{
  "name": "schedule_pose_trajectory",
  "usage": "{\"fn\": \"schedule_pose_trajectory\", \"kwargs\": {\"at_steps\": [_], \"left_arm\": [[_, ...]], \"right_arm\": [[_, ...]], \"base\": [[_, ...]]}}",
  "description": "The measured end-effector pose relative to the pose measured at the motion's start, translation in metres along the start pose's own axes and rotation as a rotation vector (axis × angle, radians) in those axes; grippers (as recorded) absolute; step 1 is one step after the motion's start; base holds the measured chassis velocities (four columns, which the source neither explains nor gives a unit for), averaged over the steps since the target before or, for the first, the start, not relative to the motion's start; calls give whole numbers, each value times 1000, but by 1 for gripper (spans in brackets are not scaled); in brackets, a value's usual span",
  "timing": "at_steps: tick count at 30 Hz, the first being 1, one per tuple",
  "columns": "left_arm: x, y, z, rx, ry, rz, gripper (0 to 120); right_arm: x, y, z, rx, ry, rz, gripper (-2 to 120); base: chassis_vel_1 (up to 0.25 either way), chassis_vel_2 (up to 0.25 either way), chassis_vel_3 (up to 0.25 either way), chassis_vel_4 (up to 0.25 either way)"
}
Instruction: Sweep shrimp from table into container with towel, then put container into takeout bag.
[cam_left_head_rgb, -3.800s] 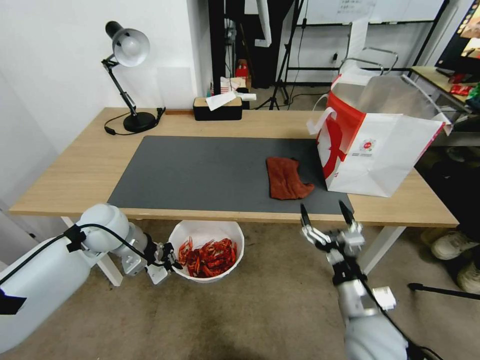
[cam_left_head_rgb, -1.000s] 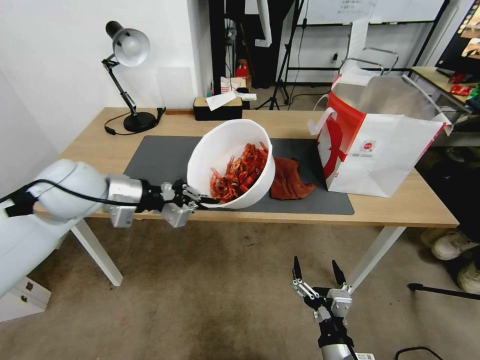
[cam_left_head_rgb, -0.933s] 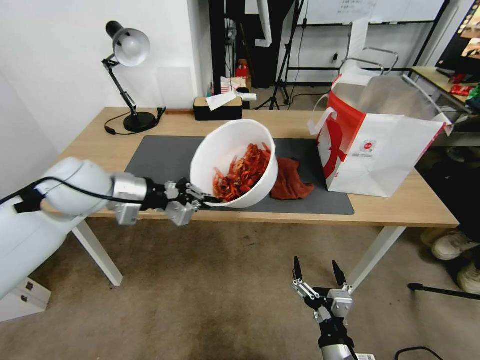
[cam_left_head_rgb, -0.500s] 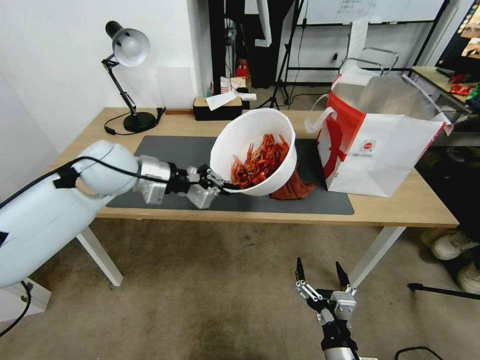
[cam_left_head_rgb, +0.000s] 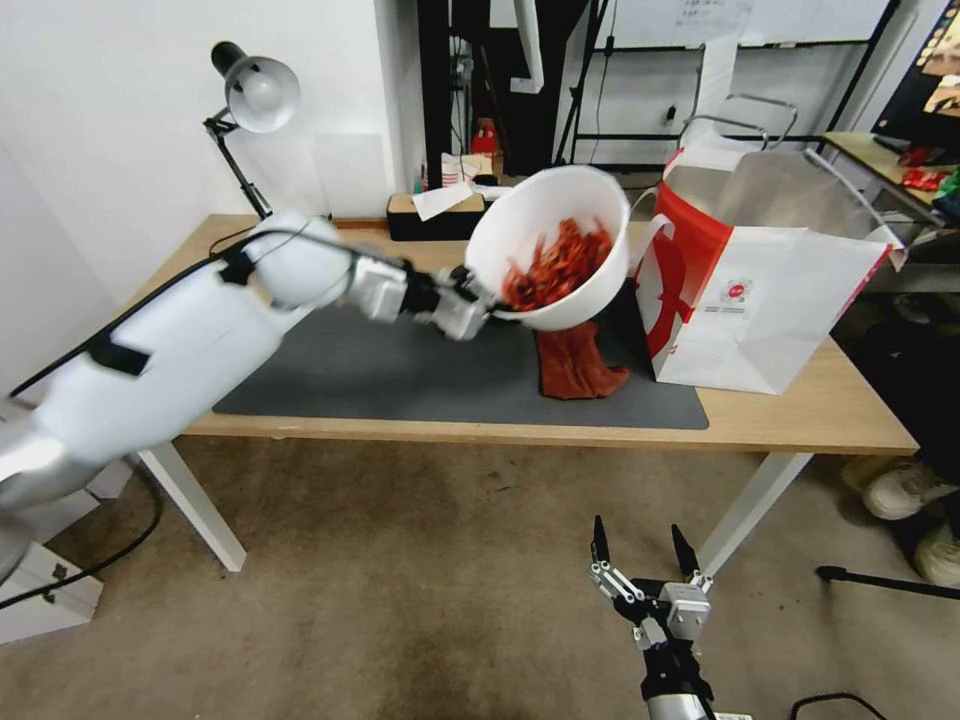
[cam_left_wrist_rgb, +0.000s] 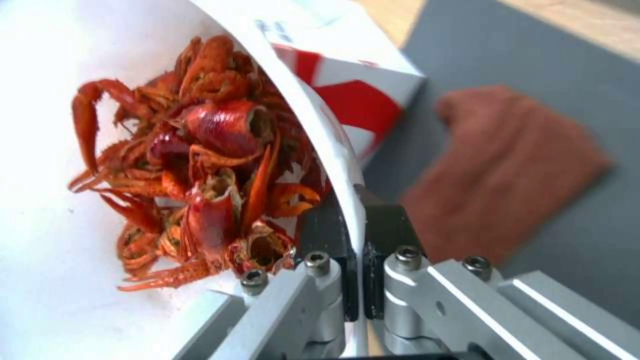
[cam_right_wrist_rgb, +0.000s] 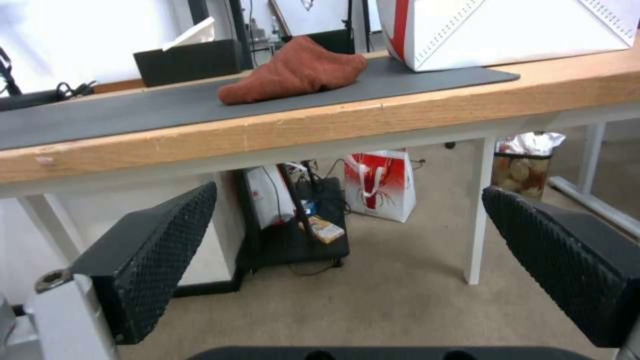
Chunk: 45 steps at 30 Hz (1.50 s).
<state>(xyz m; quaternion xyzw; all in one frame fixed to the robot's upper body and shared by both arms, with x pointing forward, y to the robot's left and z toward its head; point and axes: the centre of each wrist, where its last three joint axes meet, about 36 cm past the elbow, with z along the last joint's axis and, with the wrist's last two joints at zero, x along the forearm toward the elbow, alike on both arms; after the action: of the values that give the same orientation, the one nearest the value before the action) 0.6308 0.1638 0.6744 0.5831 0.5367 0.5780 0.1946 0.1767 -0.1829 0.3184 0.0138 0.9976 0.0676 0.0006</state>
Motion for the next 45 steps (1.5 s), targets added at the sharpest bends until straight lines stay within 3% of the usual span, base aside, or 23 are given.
{"fn": "schedule_pose_trajectory", "kwargs": {"at_steps": [1,2,4,6,8,12,13,15,18,22,24,34,37,45], "left_arm": [[-6,12,1,-8,-4,-6,0],[-6,12,1,-8,-4,-6,0],[-14,35,5,-18,0,-19,0],[-16,41,7,-18,2,-24,0],[-20,74,18,-13,29,-58,0],[-23,93,24,-12,39,-76,0],[-27,105,25,-18,38,-83,0],[-32,112,23,-22,33,-85,0],[-56,133,11,-43,7,-87,0],[-66,141,4,-49,-8,-92,0],[-87,156,-8,-53,-31,-96,0],[-115,168,-24,-58,-45,-90,0],[-131,172,-35,-68,-46,-70,0],[-155,170,-49,-97,-41,-11,0]], "right_arm": [[-1,-1,1,2,0,0,100],[-1,-1,1,2,0,0,100],[-3,-2,2,4,0,1,100],[-3,-2,2,5,0,1,100],[-4,-4,4,3,6,4,100],[-6,-5,5,3,8,5,100],[-6,-5,6,3,9,6,100],[-7,-6,6,3,10,6,100],[-8,-7,8,5,12,4,100],[-8,-7,8,6,14,3,100],[-7,-7,9,7,18,4,100],[-1,-7,10,5,30,5,100],[-1,-7,10,5,29,4,100],[1,-6,9,-1,30,4,100]], "base": [[0,0,0,0],[0,0,0,0],[0,0,0,0],[0,0,0,0],[0,0,0,0],[0,0,0,0],[0,0,0,0],[0,0,0,0],[0,0,0,0],[0,0,0,0],[0,0,0,0],[0,0,0,0],[0,0,0,0],[0,0,0,0]]}}
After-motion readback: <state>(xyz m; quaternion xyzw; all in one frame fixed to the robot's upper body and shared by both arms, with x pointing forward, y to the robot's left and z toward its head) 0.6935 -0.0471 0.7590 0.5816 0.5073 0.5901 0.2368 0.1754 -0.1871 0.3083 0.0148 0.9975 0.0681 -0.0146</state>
